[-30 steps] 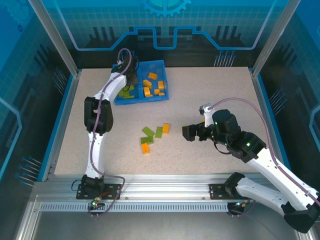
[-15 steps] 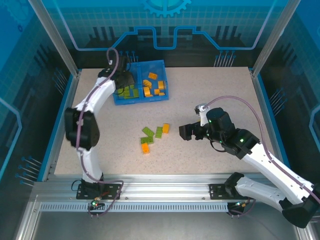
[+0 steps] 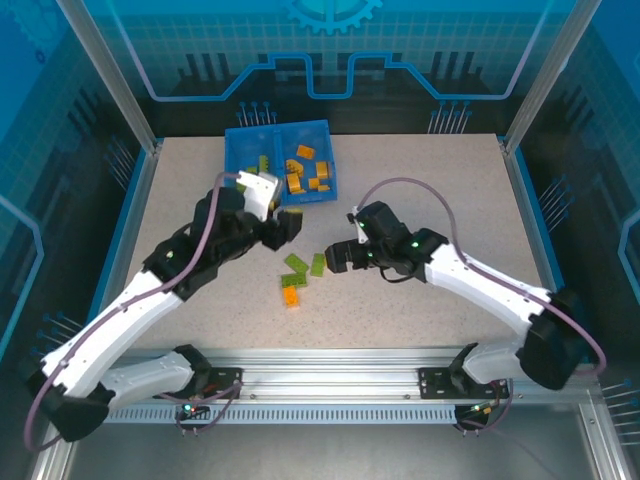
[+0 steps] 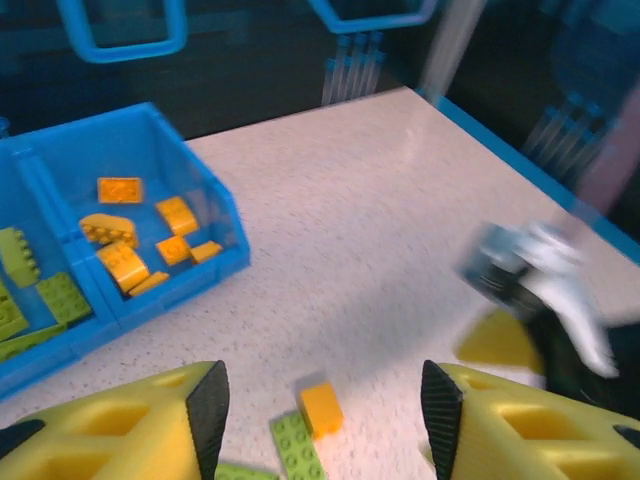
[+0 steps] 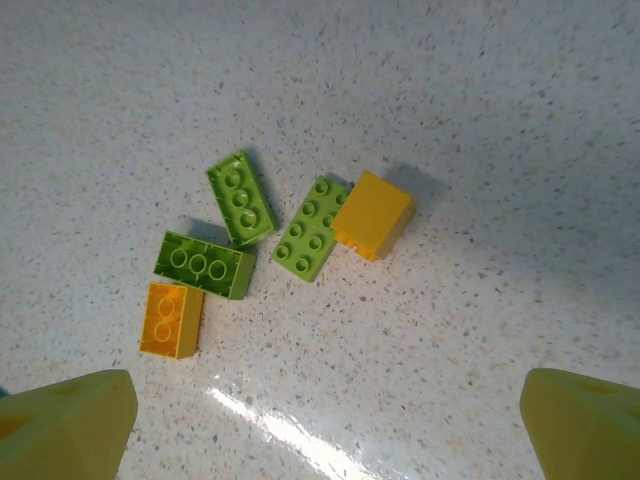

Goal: Sort the legos into containers by color

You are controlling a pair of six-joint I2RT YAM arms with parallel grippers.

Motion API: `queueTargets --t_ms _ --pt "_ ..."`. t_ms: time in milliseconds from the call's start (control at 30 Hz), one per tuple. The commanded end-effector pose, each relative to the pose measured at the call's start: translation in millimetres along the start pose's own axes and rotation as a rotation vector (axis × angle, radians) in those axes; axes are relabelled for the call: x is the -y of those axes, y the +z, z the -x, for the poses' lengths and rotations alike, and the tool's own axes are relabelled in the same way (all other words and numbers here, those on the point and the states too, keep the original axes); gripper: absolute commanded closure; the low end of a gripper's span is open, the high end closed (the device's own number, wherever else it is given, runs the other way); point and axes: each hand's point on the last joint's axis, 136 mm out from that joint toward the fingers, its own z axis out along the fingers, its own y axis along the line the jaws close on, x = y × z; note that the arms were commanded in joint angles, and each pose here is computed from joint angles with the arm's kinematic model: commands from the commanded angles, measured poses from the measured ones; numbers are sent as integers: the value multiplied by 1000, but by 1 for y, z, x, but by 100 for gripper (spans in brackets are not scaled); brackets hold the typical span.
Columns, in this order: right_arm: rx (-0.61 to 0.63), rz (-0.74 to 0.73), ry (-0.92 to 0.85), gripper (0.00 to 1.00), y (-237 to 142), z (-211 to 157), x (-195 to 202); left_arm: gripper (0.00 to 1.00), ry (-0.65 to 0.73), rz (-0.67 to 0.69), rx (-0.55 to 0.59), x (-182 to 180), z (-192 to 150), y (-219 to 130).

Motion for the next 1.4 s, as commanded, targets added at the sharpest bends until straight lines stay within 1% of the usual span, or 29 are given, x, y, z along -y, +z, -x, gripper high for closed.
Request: queueTargets --t_ms 0,67,100,200,233,300,400,533,700,800,967,1067,1233,1367 --pt "-13 24 36 5 22 8 -15 33 324 -225 -86 36 -42 -28" --pt "-51 3 41 14 41 5 -15 23 456 -342 -111 51 -68 -43" --pt "-60 -14 45 16 49 6 -12 19 496 -373 -111 55 -76 -48" --pt "-85 -113 59 17 73 8 0 3 611 -423 -73 60 -96 -57" --pt "-91 -153 66 17 80 10 5 1 644 -445 -53 63 -100 -60" --pt "-110 -213 81 17 92 13 11 1 702 -482 -20 67 -106 -67" --pt "-122 -271 122 19 110 15 18 1 747 -491 6 68 -110 -71" --pt "-135 -315 163 23 130 13 24 1 743 -488 -30 65 -122 -67" --pt "-172 -360 194 31 146 1 33 1 750 -482 -39 63 -126 -67" --pt "-185 -384 207 38 149 -8 40 1 752 -477 -38 62 -127 -67" --pt "-158 -386 244 55 143 -14 46 1 751 -478 -44 62 -128 -66" --pt "-126 -366 249 61 135 -10 44 1 752 -470 -42 61 -127 -65" --pt "-69 -339 240 66 113 4 39 1 754 -460 -45 59 -127 -64" --pt "14 -322 198 68 86 24 31 1 758 -456 -39 59 -126 -65"
